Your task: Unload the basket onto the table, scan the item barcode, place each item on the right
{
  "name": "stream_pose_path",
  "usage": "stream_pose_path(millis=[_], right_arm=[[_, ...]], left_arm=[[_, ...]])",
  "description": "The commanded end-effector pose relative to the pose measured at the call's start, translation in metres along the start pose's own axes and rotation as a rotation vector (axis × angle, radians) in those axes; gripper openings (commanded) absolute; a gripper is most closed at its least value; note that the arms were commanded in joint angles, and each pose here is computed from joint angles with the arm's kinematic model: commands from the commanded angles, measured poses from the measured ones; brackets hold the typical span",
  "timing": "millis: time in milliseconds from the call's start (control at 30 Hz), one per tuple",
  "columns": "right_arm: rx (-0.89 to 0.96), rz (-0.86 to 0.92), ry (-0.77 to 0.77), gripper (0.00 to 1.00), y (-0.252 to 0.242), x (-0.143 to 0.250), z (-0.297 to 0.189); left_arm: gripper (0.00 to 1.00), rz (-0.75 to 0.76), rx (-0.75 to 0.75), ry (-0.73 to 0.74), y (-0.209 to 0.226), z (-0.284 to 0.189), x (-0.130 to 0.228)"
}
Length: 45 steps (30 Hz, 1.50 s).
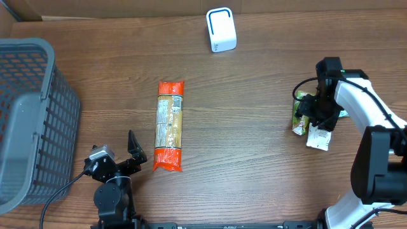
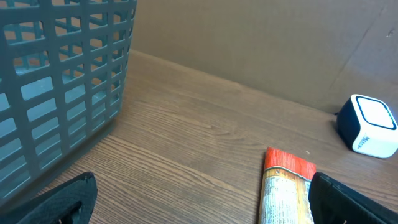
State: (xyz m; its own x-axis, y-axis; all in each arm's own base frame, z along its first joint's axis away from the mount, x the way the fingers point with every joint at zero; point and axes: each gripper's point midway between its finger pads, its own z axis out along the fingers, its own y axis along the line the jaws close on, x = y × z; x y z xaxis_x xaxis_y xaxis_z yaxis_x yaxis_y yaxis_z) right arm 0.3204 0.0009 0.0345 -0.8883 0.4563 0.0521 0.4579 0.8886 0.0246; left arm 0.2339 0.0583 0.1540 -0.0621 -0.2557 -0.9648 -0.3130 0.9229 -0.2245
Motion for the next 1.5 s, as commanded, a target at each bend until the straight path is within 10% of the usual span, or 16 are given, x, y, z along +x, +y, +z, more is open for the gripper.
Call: stream_pose_path(millis=[0,467,867,1467], right_arm=[[-0.082,-0.047,-0.023,0.79,0.016,-0.004,-0.025],[-0.507,-0.455,-0.079,0.96,0.168,0.038,-0.115],[-0.614,-0.752,-0.069,0.90,0.309,0.170,-0.041],[-0.538,-0.693,0.011,0.50,0.343,0.226,0.053]], left_arm=[[1.00,0.016,-0.006,-0.011,0.001,-0.001,-0.002],[1.00,0.016,-0.006,-0.011,0.001,-0.001,-0.002],[0.99,0.016,-0.006,-0.011,0.001,-0.001,-0.002],[1.00,0.016,-0.006,-0.011,0.001,-0.001,-0.002]])
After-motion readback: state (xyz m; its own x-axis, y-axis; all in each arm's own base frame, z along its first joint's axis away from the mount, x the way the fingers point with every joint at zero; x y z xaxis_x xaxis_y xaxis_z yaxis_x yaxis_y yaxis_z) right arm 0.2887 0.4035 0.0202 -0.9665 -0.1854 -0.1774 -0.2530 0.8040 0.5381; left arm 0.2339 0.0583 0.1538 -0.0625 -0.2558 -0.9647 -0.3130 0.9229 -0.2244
